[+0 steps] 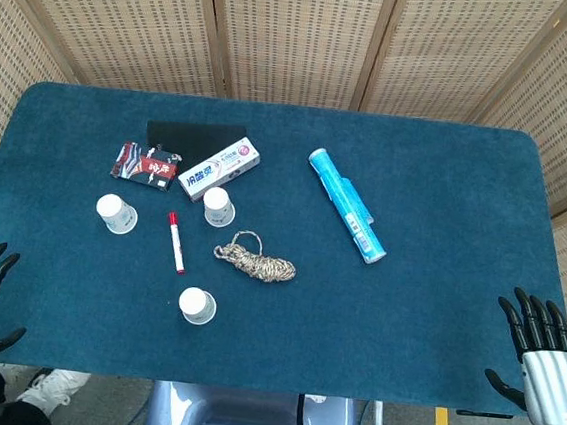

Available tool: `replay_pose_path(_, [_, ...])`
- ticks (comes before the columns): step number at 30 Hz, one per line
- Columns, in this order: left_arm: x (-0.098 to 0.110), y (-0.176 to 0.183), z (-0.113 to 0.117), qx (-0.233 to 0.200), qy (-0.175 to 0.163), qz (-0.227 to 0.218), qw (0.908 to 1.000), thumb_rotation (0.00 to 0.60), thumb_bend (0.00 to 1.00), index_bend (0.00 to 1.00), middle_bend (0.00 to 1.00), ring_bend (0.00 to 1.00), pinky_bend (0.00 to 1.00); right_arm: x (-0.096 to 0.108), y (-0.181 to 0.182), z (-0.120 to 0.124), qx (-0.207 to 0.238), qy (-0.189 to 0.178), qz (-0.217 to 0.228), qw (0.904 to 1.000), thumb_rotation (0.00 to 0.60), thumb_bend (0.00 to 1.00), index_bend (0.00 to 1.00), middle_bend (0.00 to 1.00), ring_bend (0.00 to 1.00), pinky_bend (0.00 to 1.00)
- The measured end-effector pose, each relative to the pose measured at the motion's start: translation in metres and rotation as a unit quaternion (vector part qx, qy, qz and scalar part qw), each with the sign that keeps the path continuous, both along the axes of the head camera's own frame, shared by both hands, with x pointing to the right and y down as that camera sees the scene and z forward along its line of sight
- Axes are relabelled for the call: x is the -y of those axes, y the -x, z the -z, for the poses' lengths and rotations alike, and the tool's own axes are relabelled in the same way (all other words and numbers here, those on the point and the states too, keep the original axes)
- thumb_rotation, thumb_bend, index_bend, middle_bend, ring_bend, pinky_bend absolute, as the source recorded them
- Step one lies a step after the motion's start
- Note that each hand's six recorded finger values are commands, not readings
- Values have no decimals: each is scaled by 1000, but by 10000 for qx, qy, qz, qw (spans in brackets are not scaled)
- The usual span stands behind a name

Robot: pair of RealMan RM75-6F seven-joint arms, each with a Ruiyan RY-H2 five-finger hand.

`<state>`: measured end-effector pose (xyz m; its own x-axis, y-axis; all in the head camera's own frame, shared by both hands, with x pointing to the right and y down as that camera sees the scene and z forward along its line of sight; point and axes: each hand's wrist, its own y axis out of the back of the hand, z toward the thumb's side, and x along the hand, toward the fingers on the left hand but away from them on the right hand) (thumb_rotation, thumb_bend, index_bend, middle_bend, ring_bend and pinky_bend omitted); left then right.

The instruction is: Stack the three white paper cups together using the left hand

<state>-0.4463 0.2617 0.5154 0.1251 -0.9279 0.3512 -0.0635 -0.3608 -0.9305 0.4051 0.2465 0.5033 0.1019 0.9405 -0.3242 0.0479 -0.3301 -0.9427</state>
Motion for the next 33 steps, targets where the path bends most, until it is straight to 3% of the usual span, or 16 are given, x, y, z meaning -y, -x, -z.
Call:
replay_pose_path(10, [1, -7, -7, -37, 115, -162, 9998, 600, 0, 0, 0, 0, 0, 0, 0, 2, 128, 22, -65, 9999, 600, 0, 0, 0, 0, 0])
replay_pose_path(19, [25, -49, -32, -192, 304, -1103, 9932, 600, 0, 0, 0, 0, 0, 2, 0, 3, 227, 23, -99, 9997, 600, 0, 0, 0, 0, 0])
replay_pose_path(23, [41, -84, -47, -161, 472, -1773, 9829, 600, 0, 0, 0, 0, 14, 5, -3, 0, 207, 49, -174, 9996, 600, 0, 0, 0, 0, 0])
replay_pose_path(29, [72, -156, -74, -136, 643, -2985, 9521, 600, 0, 43, 16, 61, 108, 12, -9, -6, 132, 125, -325, 9993, 600, 0, 0, 0, 0, 0])
replay_pose_path(33, [85, -196, -90, -187, 651, -3489, 9347, 600, 0, 103, 58, 104, 160, 14, -12, -10, 81, 181, -404, 9990, 600, 0, 0, 0, 0, 0])
